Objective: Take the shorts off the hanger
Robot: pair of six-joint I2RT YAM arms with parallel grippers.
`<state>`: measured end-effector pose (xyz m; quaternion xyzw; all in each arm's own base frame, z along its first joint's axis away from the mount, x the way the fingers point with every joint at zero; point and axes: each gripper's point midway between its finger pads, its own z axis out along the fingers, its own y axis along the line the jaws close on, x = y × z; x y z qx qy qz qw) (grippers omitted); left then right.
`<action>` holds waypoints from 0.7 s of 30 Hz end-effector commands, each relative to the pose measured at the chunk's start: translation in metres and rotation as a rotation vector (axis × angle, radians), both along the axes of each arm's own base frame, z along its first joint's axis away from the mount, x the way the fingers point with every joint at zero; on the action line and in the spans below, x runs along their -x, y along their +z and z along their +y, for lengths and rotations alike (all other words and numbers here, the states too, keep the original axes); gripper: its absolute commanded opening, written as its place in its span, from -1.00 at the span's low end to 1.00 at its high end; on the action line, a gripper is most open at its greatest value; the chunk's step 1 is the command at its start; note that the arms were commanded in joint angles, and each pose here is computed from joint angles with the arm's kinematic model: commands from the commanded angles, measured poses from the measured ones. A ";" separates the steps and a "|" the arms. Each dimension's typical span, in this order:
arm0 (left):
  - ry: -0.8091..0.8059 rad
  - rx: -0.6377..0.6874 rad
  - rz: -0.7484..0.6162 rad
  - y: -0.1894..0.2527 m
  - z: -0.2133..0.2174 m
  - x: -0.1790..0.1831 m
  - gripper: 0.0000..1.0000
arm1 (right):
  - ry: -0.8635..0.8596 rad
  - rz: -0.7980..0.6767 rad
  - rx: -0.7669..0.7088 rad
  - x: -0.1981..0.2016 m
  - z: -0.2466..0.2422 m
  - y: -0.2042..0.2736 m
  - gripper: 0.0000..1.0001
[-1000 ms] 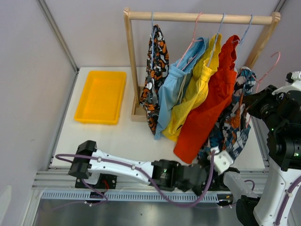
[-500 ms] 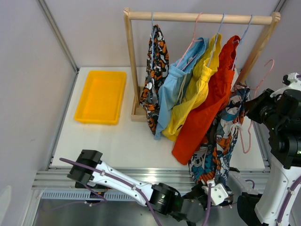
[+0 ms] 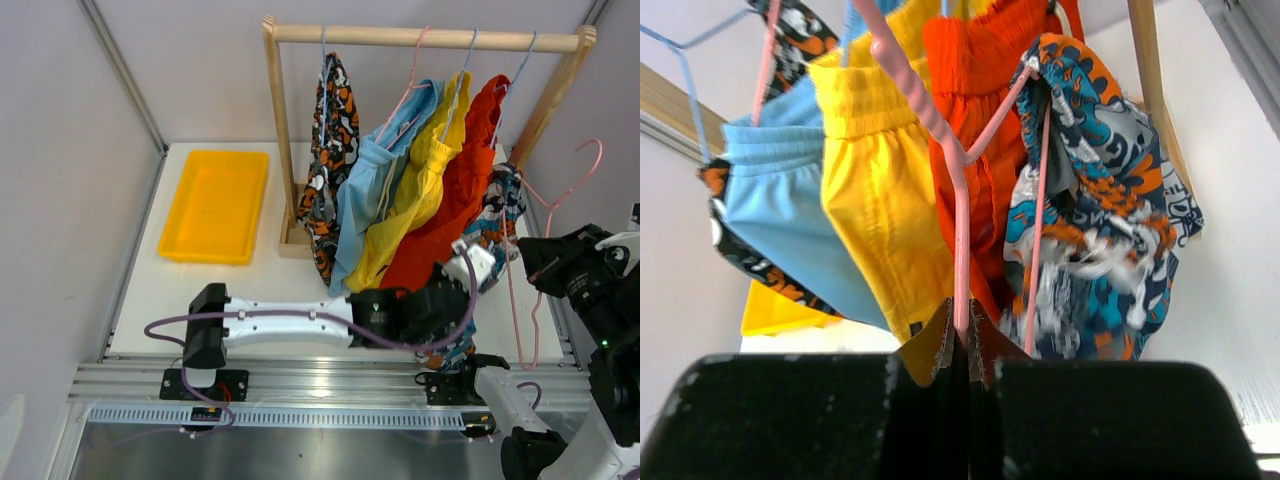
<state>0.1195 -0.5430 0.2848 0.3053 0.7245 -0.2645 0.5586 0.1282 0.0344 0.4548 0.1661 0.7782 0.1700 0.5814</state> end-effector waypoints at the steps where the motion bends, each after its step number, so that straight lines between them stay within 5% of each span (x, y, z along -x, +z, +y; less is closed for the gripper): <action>1: 0.019 0.013 0.049 0.016 0.007 -0.025 -1.00 | 0.030 0.018 -0.011 0.015 0.006 0.004 -1.00; 8: -0.048 0.009 0.119 -0.018 0.041 0.033 -1.00 | -0.024 -0.008 0.016 -0.021 -0.007 0.028 -1.00; 15: -0.066 -0.130 0.196 -0.104 0.070 0.089 -1.00 | 0.050 -0.035 -0.036 -0.053 0.006 0.061 -1.00; 21: -0.071 -0.108 0.147 -0.084 0.061 0.093 -1.00 | 0.085 0.159 -0.118 -0.022 0.020 -0.009 -1.00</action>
